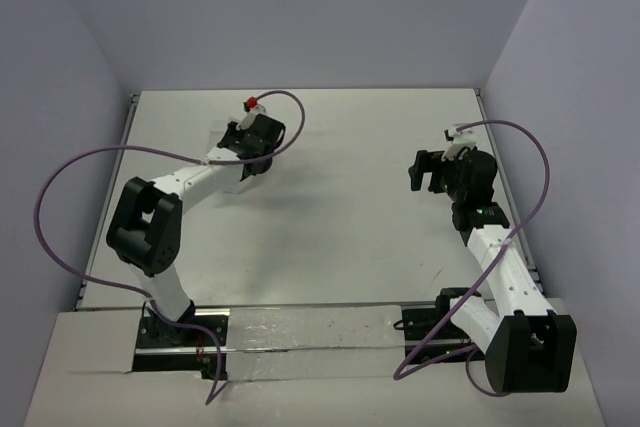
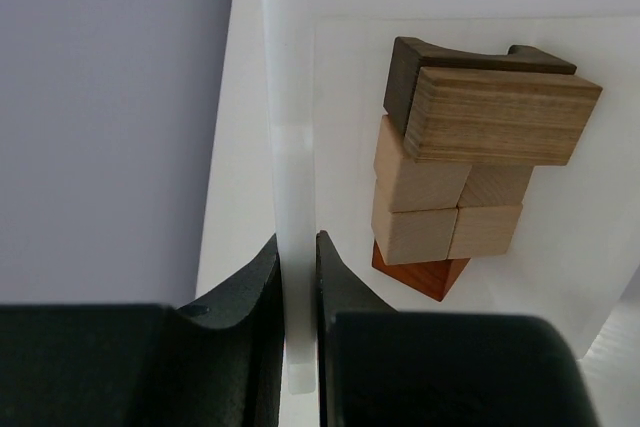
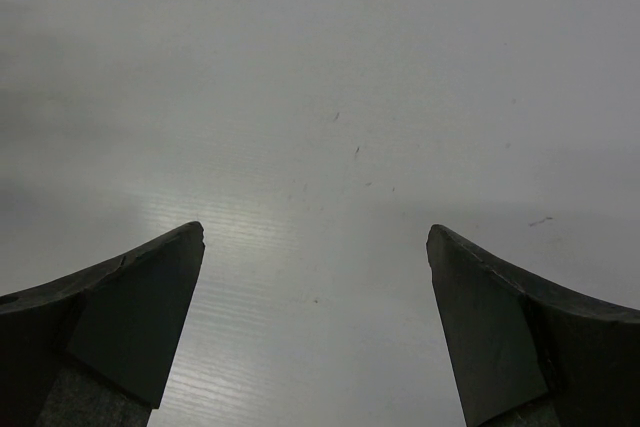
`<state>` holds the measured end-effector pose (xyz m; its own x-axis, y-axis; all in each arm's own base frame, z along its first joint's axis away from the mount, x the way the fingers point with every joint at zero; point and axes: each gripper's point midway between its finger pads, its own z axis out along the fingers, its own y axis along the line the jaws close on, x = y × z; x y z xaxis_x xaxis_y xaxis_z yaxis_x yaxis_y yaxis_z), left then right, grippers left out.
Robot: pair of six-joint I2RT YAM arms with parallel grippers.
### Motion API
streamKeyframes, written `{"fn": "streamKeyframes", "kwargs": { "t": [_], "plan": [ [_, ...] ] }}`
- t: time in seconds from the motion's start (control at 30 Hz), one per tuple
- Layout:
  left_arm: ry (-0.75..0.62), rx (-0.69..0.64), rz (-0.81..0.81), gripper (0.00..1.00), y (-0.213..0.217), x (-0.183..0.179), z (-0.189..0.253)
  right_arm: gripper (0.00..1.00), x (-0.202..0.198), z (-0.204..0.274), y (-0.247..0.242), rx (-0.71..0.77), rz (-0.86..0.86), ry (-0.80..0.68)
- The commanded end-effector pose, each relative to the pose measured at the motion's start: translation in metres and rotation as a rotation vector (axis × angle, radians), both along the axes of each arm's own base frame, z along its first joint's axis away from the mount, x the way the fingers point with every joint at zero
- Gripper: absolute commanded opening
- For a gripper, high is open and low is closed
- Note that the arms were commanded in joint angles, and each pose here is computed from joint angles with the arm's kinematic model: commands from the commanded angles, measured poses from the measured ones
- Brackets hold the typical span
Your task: Build the wood block tower
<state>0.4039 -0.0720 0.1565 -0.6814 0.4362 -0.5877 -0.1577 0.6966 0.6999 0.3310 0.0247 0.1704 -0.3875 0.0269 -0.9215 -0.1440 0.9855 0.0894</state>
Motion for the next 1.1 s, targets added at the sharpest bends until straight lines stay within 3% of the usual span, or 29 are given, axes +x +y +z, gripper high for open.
{"fn": "streamKeyframes", "kwargs": {
  "t": [0.0,0.27,0.77,1.07],
  "plan": [
    [-0.164,0.133,0.029,0.00,-0.015,0.001,0.040,1.00,0.006,0.019,-0.002,-0.008,-0.005,-0.054],
    [-0.122,0.299,-0.066,0.00,-0.055,-0.013,0.027,1.00,0.005,0.022,-0.003,-0.009,-0.008,-0.065],
    [-0.056,0.524,-0.145,0.00,-0.075,-0.022,0.006,1.00,0.004,0.028,-0.006,-0.016,-0.026,-0.083],
    [-0.158,0.698,-0.205,0.00,-0.088,-0.037,0.022,1.00,0.005,0.035,-0.012,-0.021,-0.058,-0.101]
  ]
}}
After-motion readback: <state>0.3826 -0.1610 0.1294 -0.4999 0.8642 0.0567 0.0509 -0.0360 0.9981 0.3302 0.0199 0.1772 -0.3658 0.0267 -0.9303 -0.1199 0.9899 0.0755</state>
